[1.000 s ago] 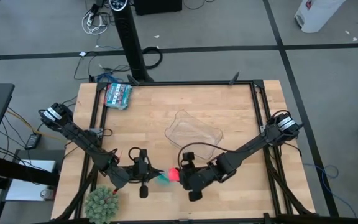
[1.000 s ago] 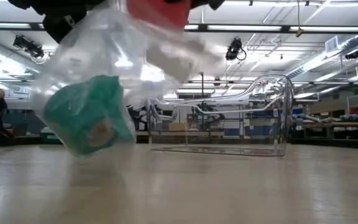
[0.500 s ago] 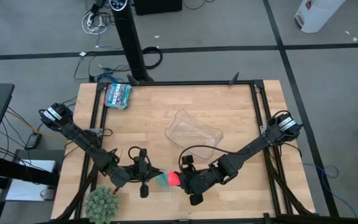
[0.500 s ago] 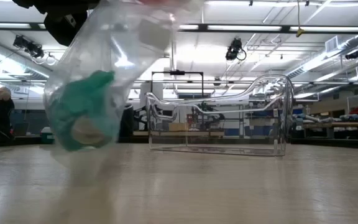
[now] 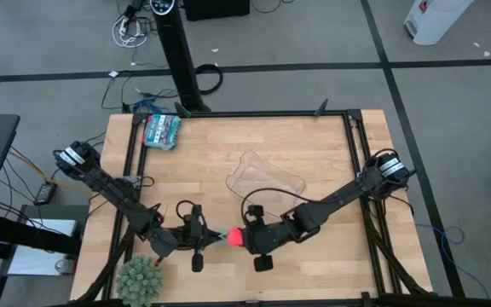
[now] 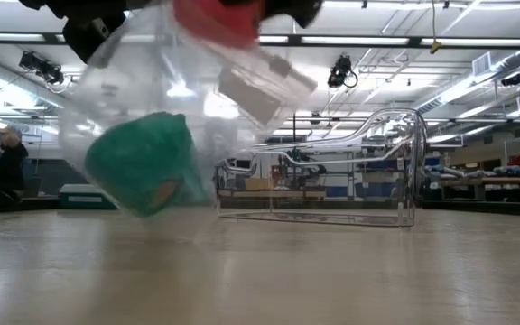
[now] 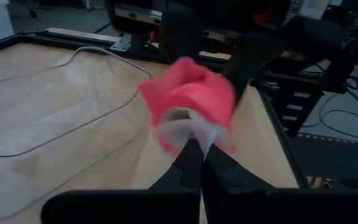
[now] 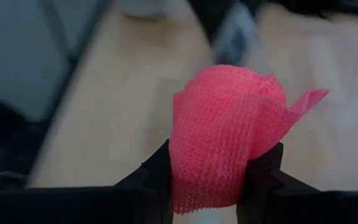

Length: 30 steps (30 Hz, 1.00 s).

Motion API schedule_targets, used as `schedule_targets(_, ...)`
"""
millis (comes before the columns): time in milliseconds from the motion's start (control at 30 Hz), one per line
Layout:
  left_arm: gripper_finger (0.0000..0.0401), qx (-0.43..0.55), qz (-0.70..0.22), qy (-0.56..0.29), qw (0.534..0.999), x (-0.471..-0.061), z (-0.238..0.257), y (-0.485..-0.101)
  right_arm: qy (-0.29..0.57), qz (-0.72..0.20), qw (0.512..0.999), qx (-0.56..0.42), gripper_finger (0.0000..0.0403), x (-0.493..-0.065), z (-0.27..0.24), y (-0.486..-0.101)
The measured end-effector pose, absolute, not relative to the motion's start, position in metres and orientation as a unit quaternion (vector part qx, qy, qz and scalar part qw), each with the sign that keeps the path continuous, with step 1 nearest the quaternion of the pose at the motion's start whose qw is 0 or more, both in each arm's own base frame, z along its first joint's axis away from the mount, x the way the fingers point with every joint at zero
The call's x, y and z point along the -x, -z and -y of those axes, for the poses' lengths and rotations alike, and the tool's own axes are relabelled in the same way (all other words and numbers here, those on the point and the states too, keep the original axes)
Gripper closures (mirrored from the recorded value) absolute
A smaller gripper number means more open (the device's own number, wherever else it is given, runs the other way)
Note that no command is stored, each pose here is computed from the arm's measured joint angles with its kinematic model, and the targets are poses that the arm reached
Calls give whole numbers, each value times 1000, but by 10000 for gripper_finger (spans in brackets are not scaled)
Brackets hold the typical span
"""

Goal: Roll bandage
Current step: Put the pink bandage into the transparent zip bag

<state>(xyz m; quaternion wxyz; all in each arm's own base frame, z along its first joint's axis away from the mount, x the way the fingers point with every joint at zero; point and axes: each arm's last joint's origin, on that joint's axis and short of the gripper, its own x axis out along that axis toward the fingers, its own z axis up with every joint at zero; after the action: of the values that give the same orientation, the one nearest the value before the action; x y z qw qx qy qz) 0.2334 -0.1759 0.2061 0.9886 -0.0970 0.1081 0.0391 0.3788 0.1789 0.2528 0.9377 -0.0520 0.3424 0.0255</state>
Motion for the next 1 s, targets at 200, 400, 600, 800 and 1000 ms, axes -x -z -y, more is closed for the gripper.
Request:
schedule_targets(200,399,97,-107,-42,989,-234,175,-206,-22,-348,937,30,289,-381,-173,-252)
schedule_targets(400,399,102,-102,-43,989,-236,174,-207,-41,-356,933,27,289,-382,-172,-252)
schedule_targets(600,399,103,-102,-44,988,-236,173,-208,-43,-372,927,6,289,-384,-163,-249)
schedule_targets(800,399,103,-102,-46,988,-237,172,-208,-93,-343,934,22,289,-387,-177,-249)
schedule_targets(1000,399,104,-102,-43,988,-237,172,-208,-109,-340,934,21,289,-386,-181,-250)
